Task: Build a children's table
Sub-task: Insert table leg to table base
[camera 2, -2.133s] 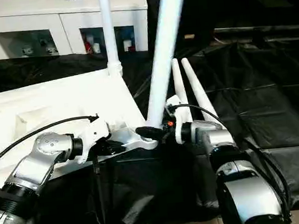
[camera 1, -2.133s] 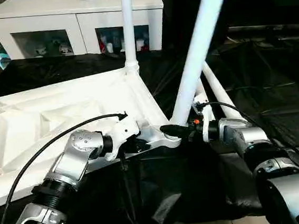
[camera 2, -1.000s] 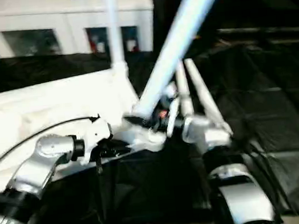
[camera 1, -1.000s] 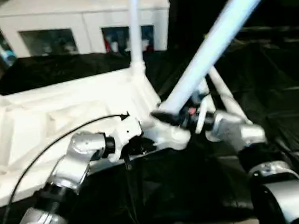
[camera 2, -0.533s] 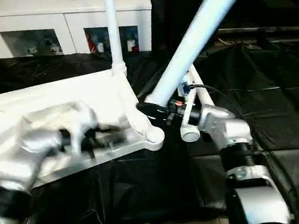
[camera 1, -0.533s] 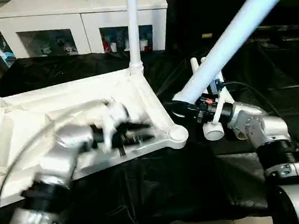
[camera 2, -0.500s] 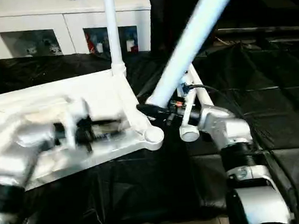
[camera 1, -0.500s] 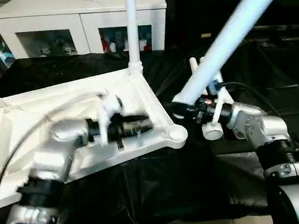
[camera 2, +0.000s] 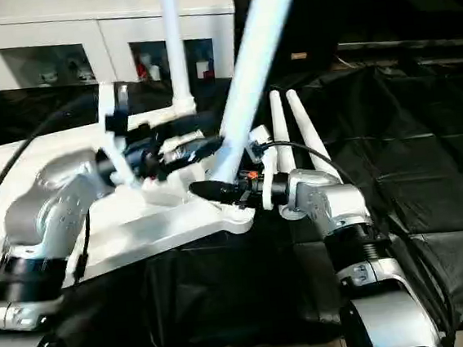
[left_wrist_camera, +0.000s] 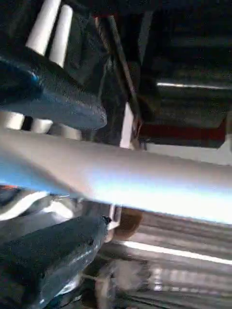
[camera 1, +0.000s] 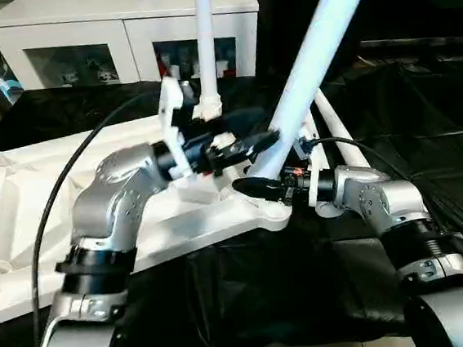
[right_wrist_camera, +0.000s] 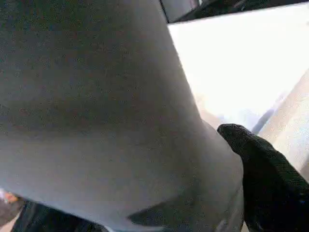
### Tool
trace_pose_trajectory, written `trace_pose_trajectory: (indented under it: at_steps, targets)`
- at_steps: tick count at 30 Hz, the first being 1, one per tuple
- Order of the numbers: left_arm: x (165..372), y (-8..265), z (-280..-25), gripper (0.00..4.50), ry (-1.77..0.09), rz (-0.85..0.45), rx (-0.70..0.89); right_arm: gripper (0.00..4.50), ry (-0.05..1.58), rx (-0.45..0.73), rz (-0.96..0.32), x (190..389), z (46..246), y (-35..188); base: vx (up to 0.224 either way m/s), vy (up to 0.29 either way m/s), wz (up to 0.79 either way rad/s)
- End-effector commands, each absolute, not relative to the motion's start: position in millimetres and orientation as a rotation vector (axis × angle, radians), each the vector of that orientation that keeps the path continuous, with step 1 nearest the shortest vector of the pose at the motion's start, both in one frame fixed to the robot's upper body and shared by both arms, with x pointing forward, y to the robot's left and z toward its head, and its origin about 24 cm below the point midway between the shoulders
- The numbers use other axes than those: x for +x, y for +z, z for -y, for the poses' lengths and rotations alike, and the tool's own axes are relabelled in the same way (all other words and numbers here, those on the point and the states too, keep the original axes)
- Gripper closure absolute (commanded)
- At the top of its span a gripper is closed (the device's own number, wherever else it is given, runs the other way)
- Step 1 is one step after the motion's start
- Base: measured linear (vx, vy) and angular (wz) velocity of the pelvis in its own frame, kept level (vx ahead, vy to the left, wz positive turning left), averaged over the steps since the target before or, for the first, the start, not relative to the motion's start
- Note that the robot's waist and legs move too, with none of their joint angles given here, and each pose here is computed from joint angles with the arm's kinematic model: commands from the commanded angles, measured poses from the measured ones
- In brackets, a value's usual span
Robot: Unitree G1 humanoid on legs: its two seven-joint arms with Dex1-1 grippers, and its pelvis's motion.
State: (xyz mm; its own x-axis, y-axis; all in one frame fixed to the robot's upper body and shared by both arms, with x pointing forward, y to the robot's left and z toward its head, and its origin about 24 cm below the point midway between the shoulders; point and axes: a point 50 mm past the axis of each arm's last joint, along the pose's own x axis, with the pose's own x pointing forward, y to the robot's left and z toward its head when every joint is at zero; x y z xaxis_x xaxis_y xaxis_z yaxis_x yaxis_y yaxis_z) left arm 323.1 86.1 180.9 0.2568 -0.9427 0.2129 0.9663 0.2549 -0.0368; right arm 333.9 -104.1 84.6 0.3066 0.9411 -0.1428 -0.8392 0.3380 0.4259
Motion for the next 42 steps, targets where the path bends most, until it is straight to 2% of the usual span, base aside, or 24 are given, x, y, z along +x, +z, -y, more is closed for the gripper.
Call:
trace_pose_trajectory:
  at_steps: [1, 3, 6, 12, 13, 17, 18, 22, 23, 24, 27, 30, 33, 36, 42]
  targets:
    - [324, 188, -81, 0.93, -1.314, 0.174, -0.198, 1.30, 1.217, 0.259, -0.382, 334.7, 100.7, 92, 0.000, 0.000, 0.00]
    - [318, 194, -73, 0.68, -1.389, 0.188, -0.270, 1.30, 1.214, 0.250, -0.395, 334.3, 99.5, 90, 0.000, 0.000, 0.00]
    - [313, 196, -70, 0.47, -1.430, 0.190, -0.287, 1.30, 1.209, 0.237, -0.404, 334.5, 100.0, 88, 0.000, 0.000, 0.00]
    - [321, 197, -70, 0.29, -1.358, 0.230, -0.302, 1.30, 1.212, 0.234, -0.402, 334.4, 100.6, 88, 0.000, 0.000, 0.00]
    - [321, 197, -69, 0.60, -1.361, 0.229, -0.301, 1.30, 1.214, 0.232, -0.401, 334.5, 100.9, 89, 0.000, 0.000, 0.00]
    - [320, 195, -66, 0.64, -1.368, 0.200, -0.255, 1.30, 1.216, 0.227, -0.397, 335.0, 101.0, 90, 0.000, 0.000, 0.00]
    - [320, 194, -66, 1.09, -1.361, 0.200, -0.249, 1.30, 1.215, 0.226, -0.396, 335.3, 101.2, 90, 0.000, 0.000, 0.00]
    - [321, 193, -64, 1.06, -1.352, 0.206, -0.246, 1.30, 1.215, 0.225, -0.393, 335.8, 100.8, 90, 0.000, 0.000, 0.00]
    - [322, 193, -64, 1.13, -1.353, 0.209, -0.249, 1.30, 1.215, 0.224, -0.392, 335.8, 100.8, 90, 0.000, 0.000, 0.00]
    - [322, 193, -64, 1.47, -1.353, 0.210, -0.250, 1.30, 1.215, 0.224, -0.392, 335.8, 100.8, 90, 0.000, 0.000, 0.00]
    - [321, 194, -64, 1.44, -1.357, 0.220, -0.254, 1.30, 1.212, 0.220, -0.389, 336.0, 101.0, 90, 0.000, 0.000, 0.00]
    - [321, 193, -64, 1.90, -1.356, 0.217, -0.256, 1.30, 1.208, 0.216, -0.385, 336.7, 101.0, 91, 0.000, 0.000, 0.00]
    - [321, 191, -63, 1.86, -1.357, 0.213, -0.260, 1.30, 1.207, 0.215, -0.381, 337.0, 100.6, 92, 0.000, 0.000, 0.00]
    - [321, 190, -62, 2.31, -1.354, 0.208, -0.260, 1.30, 1.209, 0.213, -0.379, 336.7, 100.9, 93, 0.000, 0.000, 0.00]
    - [323, 187, -62, 2.51, -1.331, 0.195, -0.256, 1.31, 1.212, 0.209, -0.377, 336.5, 100.9, 92, 0.000, 0.000, 0.00]
